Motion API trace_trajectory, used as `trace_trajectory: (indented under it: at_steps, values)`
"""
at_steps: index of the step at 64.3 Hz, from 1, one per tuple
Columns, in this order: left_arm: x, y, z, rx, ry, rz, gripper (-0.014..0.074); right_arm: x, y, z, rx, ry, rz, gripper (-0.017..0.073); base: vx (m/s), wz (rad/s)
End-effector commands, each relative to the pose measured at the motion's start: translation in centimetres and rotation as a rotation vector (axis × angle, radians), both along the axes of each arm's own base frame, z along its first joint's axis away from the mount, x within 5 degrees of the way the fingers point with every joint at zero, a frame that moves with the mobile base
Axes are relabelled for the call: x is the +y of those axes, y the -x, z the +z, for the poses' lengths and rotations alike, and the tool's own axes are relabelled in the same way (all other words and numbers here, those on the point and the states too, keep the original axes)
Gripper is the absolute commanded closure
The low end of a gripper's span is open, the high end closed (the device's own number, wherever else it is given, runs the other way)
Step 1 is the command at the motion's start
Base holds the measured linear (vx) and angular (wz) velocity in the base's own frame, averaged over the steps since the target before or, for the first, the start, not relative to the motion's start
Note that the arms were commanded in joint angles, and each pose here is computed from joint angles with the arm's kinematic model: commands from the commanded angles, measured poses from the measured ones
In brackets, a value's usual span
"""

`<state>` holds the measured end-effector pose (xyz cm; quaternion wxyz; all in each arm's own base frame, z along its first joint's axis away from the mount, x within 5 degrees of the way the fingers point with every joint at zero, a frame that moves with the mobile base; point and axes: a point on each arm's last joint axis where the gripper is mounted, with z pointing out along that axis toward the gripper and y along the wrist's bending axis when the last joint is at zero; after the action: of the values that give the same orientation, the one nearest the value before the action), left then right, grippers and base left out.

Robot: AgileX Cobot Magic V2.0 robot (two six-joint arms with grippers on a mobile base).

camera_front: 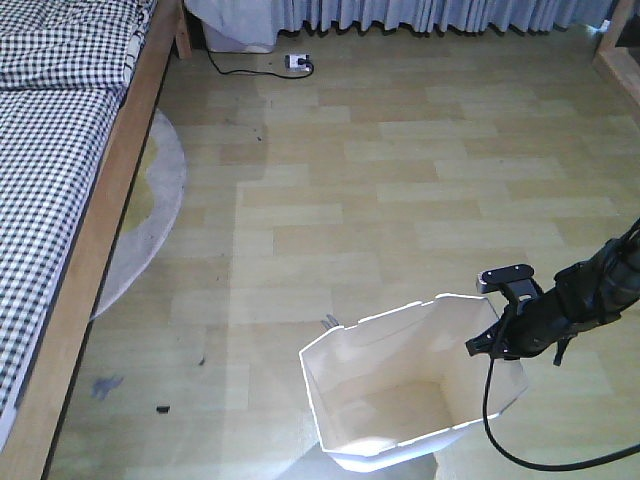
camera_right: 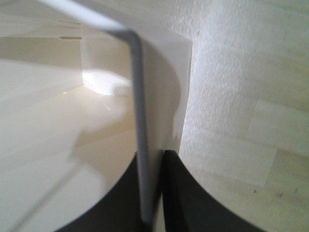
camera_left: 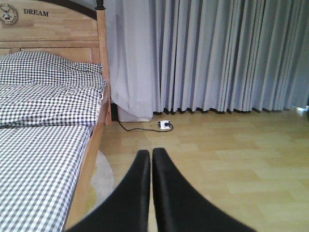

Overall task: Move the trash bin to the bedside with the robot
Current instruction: 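Turn the base toward the bed carrying the bin in the right gripper, then drive toward the bedside by the curtains holding the bin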

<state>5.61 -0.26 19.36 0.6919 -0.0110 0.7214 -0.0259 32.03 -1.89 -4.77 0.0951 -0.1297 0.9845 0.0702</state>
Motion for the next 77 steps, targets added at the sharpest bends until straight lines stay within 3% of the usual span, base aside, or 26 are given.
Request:
trace_trajectory:
  at_steps: [1,77]
  values:
    - [0.15,-0.03,-0.08,-0.051,0.013,0.015,0.0599,0.64,-1.53,2.84,-0.077,-0.105,-0.006,0.0562,0.47,0.04]
    - [0.15,-0.03,-0.08,-0.051,0.013,0.015,0.0599,0.64,-1.53,2.84,-0.077,-0.105,-0.006,0.0562,0.45,0.00]
